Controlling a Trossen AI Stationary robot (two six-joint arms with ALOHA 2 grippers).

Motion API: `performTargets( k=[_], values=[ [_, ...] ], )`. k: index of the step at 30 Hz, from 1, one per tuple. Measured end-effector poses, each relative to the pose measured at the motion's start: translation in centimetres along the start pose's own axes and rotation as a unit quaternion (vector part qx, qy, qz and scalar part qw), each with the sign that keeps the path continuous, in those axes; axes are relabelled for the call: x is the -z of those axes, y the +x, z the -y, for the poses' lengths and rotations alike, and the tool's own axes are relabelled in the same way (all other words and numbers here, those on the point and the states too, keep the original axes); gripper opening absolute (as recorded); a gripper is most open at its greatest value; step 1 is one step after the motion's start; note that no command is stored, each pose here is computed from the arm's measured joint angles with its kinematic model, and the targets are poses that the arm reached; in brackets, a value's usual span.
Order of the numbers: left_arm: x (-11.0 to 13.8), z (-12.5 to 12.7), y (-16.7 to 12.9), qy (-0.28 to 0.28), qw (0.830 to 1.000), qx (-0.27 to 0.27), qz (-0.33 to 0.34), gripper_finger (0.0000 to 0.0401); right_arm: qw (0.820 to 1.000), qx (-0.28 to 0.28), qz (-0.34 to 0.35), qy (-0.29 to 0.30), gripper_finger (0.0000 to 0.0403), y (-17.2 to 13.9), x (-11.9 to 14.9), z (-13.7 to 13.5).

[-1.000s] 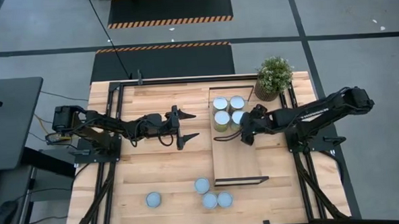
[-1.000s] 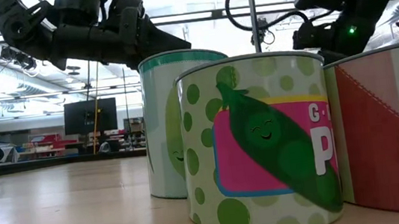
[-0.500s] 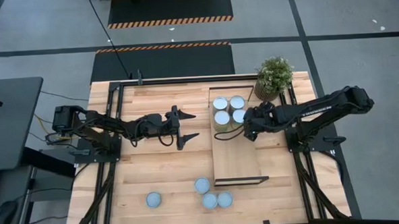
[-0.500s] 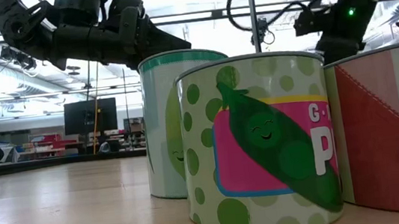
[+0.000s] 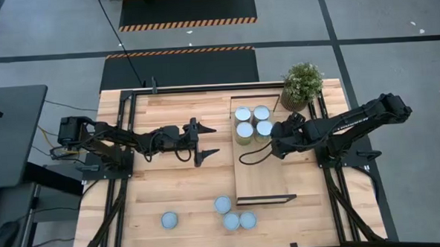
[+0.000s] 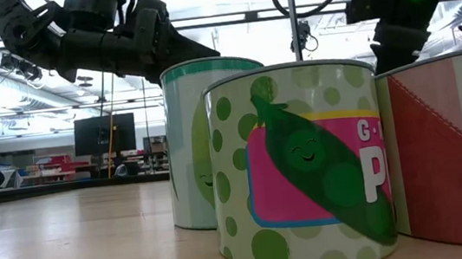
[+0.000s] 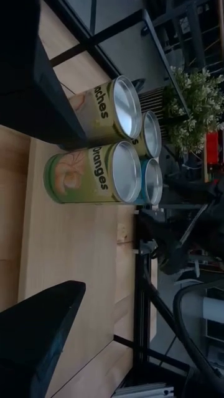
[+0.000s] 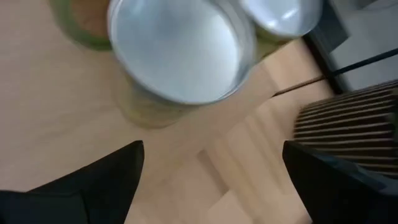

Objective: Pick and place cans onto a shelf
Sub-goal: Put the canned carrots on the shelf

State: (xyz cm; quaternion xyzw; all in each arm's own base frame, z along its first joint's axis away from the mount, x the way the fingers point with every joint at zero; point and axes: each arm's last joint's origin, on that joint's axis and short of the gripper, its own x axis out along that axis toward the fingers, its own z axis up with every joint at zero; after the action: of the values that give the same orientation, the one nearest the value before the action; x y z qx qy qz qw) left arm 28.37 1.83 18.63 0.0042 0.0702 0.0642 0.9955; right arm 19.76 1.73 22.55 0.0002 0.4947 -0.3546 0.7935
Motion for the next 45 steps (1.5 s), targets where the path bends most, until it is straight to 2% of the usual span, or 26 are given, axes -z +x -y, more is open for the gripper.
performTargets(
  k=[10,21,31,37,45],
  values=[
    [0.0,0.0,0.0,-0.001,1.000,0.000,0.000,0.0377,0.995,0.080,0.039,-0.046,0.0391,0.5,-0.7,1.0],
    [0.0,0.0,0.0,-0.001,1.000,0.000,0.000,0.0377,0.993,0.086,0.043,-0.072,0.0391,0.8,-1.2,1.3],
    [0.2,0.1,0.0,-0.002,1.000,0.015,-0.011,0.0377,0.996,0.032,0.066,-0.057,0.0391,-2.1,-3.1,0.9],
    [0.4,0.1,0.1,-0.001,1.000,0.016,-0.017,0.0377,0.997,0.034,0.051,-0.052,0.0391,-3.7,-3.0,1.2],
    [2.2,-0.5,1.8,0.000,1.000,-0.015,0.001,0.0377,0.996,-0.010,0.071,-0.059,0.0391,-4.4,-2.9,-0.3]
  ],
)
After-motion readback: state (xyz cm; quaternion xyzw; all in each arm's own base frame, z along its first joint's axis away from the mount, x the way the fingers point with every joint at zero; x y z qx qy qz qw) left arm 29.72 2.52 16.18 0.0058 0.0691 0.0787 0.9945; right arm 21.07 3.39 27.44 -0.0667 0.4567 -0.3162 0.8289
